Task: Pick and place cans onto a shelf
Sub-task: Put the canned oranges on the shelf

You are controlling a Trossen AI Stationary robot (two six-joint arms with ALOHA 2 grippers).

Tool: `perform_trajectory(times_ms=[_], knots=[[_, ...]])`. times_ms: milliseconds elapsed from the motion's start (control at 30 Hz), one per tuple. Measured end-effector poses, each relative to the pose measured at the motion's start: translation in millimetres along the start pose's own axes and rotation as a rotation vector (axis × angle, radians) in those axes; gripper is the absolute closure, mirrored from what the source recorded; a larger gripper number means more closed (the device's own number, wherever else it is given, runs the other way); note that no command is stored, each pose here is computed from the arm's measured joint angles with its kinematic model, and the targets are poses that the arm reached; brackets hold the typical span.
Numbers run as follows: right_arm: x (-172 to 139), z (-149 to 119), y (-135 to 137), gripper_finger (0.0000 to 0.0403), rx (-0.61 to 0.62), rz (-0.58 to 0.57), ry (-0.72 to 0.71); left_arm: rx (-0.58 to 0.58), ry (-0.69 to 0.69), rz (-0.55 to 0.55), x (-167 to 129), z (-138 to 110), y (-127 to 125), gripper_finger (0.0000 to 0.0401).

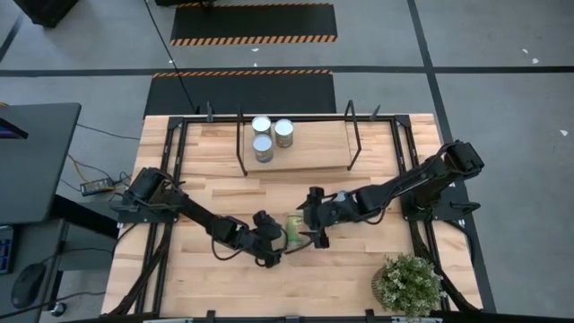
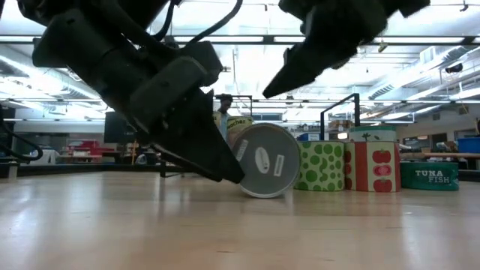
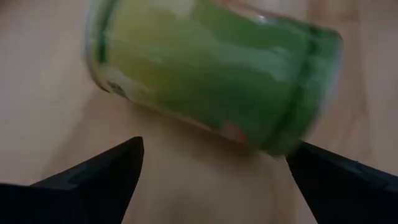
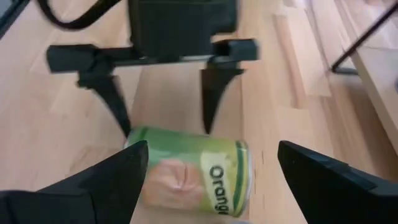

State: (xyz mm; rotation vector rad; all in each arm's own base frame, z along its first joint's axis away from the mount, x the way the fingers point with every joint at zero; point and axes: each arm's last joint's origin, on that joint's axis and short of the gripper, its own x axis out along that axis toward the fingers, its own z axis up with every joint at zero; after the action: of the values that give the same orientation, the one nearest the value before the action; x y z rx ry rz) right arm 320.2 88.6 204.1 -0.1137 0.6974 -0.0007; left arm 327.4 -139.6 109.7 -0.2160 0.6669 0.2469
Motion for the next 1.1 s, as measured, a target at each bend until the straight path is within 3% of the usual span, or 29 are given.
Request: perform_trajectory(times_ms=[233, 367, 500, 700, 1100], knots=[[2, -5, -6, 0.0037, -0.077, -0.064, 0.205, -0.020, 0.057, -0.097, -1, -2, -5, 0.0005], [5, -2, -24, 0.0037, -0.031, 0.026, 0.211, -0.034, 0.038, -0.118, -2, -1, -8, 0.0005], [10, -2, -46, 0.0037, 0.049, 0.155, 0.221, -0.038, -0.013, -0.053, -2, 1, -6, 0.0005], [13, -3, -69, 0.0037, 0.110, 0.225, 0.214, -0.033, -0.060, 0.013, -2, 2, -5, 0.0005], [49, -13, -61, 0.0037, 0.109, 0.299, 0.229, -0.030, -0.046, 0.026, -2, 1, -3, 0.0005]])
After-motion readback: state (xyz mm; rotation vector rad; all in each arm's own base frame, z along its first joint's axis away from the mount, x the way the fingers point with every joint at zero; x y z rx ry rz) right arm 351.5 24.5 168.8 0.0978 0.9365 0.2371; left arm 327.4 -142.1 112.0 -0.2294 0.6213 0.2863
